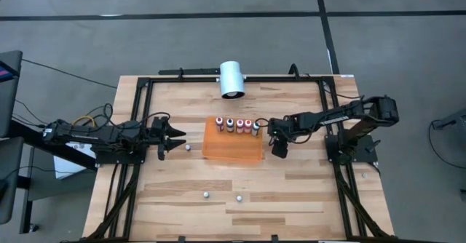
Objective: Pick & Place food coloring
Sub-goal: Put the top small green food coloring bottle into the orange bin
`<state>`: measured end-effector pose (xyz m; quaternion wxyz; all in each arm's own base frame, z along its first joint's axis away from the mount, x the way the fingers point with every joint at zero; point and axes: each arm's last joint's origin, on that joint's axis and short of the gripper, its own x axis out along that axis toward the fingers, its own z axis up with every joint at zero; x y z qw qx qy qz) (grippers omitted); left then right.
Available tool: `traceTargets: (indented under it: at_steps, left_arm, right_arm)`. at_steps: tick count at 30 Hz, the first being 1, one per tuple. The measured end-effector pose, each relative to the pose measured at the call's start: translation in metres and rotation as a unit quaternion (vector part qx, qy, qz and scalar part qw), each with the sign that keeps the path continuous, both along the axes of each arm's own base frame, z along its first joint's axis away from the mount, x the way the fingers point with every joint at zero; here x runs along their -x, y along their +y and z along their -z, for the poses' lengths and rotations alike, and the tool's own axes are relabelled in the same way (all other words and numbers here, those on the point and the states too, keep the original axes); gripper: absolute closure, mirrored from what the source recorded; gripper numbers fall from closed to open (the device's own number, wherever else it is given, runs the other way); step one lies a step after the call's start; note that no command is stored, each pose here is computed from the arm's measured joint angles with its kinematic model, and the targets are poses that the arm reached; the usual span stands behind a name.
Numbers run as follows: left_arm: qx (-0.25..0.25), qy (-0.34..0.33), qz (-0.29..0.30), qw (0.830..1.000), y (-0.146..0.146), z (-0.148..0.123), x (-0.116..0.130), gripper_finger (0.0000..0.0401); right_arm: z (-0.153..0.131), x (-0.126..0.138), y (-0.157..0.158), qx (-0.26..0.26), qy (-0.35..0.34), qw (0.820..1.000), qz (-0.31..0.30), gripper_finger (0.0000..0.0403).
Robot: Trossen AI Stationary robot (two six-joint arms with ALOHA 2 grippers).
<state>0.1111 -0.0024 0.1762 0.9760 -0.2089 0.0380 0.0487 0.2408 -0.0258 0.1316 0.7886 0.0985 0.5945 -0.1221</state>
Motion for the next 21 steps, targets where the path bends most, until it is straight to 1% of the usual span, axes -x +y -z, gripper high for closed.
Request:
traceTargets:
  at_steps: [8, 21]
  left_arm:
    - [0.000, 0.002, 0.000, 1.000, 0.0000, 0.0004, 0.0000, 0.0225]
    - [0.001, 0.002, 0.000, 1.000, 0.0000, 0.0004, 0.0000, 0.0225]
  right_arm:
    - [-0.0033, 0.0008, -0.0016, 0.002, -0.008, 1.000, 0.004, 0.0238]
    - [-0.0032, 0.0011, -0.0013, -0.002, -0.007, 1.000, 0.003, 0.0278]
